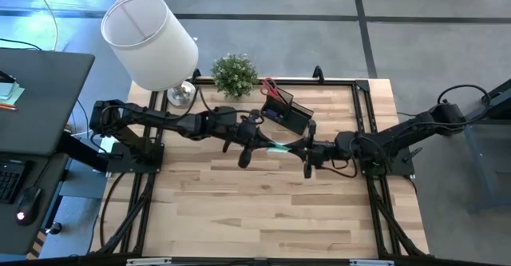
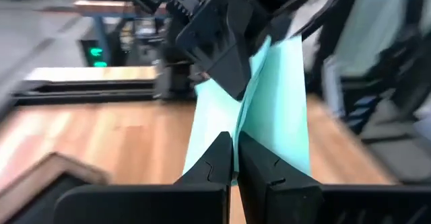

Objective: Pick and place office supplies into organizer
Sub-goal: Put the blue sticky notes in the black desk organizer

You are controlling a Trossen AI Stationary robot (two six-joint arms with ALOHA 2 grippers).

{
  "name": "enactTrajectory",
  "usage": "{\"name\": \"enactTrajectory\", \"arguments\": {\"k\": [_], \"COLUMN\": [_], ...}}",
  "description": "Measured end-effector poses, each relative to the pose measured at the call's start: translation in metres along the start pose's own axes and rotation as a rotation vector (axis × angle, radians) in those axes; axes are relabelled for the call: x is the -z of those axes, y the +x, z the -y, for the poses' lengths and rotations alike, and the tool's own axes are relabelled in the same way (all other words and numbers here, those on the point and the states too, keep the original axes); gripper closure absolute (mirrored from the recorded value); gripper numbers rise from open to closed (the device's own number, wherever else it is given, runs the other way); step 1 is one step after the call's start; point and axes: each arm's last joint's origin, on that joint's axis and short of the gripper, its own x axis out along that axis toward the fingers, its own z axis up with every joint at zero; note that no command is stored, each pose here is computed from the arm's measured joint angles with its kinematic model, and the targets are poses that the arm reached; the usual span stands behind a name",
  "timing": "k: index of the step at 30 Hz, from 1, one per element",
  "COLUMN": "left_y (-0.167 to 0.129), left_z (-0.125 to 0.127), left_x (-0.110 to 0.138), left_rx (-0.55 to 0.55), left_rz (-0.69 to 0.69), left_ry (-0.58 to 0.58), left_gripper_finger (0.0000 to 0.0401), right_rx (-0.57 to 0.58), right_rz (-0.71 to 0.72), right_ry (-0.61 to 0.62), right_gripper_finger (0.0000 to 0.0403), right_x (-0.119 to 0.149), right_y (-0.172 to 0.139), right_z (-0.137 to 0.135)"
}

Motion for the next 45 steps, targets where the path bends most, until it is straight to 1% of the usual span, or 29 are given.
{"name": "enactTrajectory", "arguments": {"k": [3,5,7,8,10,12,14,16,19,20,22,24,27,32,35,38,40,45], "left_y": [-0.004,-0.006,-0.013,-0.015,-0.021,-0.025,-0.026,-0.026,-0.026,-0.026,-0.026,-0.026,-0.026,-0.026,-0.026,-0.026,-0.026,-0.026], "left_z": [-0.002,-0.005,-0.008,-0.009,-0.011,-0.012,-0.011,-0.011,-0.010,-0.010,-0.010,-0.010,-0.010,-0.010,-0.010,-0.010,-0.010,-0.010], "left_x": [0.003,0.003,0.006,0.005,0.002,-0.001,-0.002,-0.003,-0.004,-0.004,-0.004,-0.004,-0.004,-0.004,-0.004,-0.004,-0.004,-0.004], "left_rx": [-0.112,-0.223,-0.342,-0.400,-0.501,-0.560,-0.565,-0.556,-0.530,-0.525,-0.525,-0.525,-0.525,-0.524,-0.523,-0.523,-0.524,-0.524], "left_rz": [-0.059,-0.099,-0.176,-0.184,-0.209,-0.202,-0.197,-0.182,-0.175,-0.178,-0.177,-0.175,-0.173,-0.171,-0.169,-0.169,-0.167,-0.166], "left_ry": [0.102,0.173,0.222,0.241,0.258,0.260,0.246,0.239,0.236,0.235,0.234,0.233,0.232,0.219,0.214,0.212,0.207,0.193], "left_gripper_finger": [0.0400,0.0400,0.0400,0.0400,0.0400,0.0400,0.0400,0.0400,0.0400,0.0400,0.0400,0.0400,0.0400,0.0400,0.0400,0.0400,0.0400,0.0400], "right_rx": [0.031,0.073,0.109,0.131,0.203,0.294,0.349,0.365,0.335,0.319,0.324,0.336,0.325,0.270,0.245,0.249,0.232,0.164], "right_rz": [-0.049,-0.100,-0.159,-0.198,-0.322,-0.457,-0.563,-0.646,-0.726,-0.745,-0.779,-0.808,-0.829,-0.901,-0.963,-1.008,-1.044,-1.205], "right_ry": [-0.006,-0.012,-0.022,-0.030,-0.058,-0.076,-0.070,-0.043,0.034,0.057,0.095,0.109,0.123,0.136,0.122,0.121,0.122,0.140], "right_gripper_finger": [0.0400,0.0400,0.0401,0.0401,0.0401,0.0401,0.0401,0.0401,0.0401,0.0401,0.0401,0.0401,0.0400,0.0400,0.0401,0.0400,0.0400,0.0400], "right_x": [0.003,0.005,0.008,0.009,0.018,0.029,0.042,0.057,0.077,0.083,0.091,0.098,0.107,0.127,0.138,0.141,0.143,0.146], "right_y": [0.000,0.000,-0.001,-0.001,-0.002,-0.003,-0.003,-0.004,-0.007,-0.008,-0.009,-0.011,-0.010,-0.005,0.002,0.017,0.027,0.052], "right_z": [0.000,0.001,0.001,0.001,0.003,0.009,0.016,0.024,0.035,0.037,0.043,0.048,0.053,0.049,0.042,0.043,0.046,0.050]}}
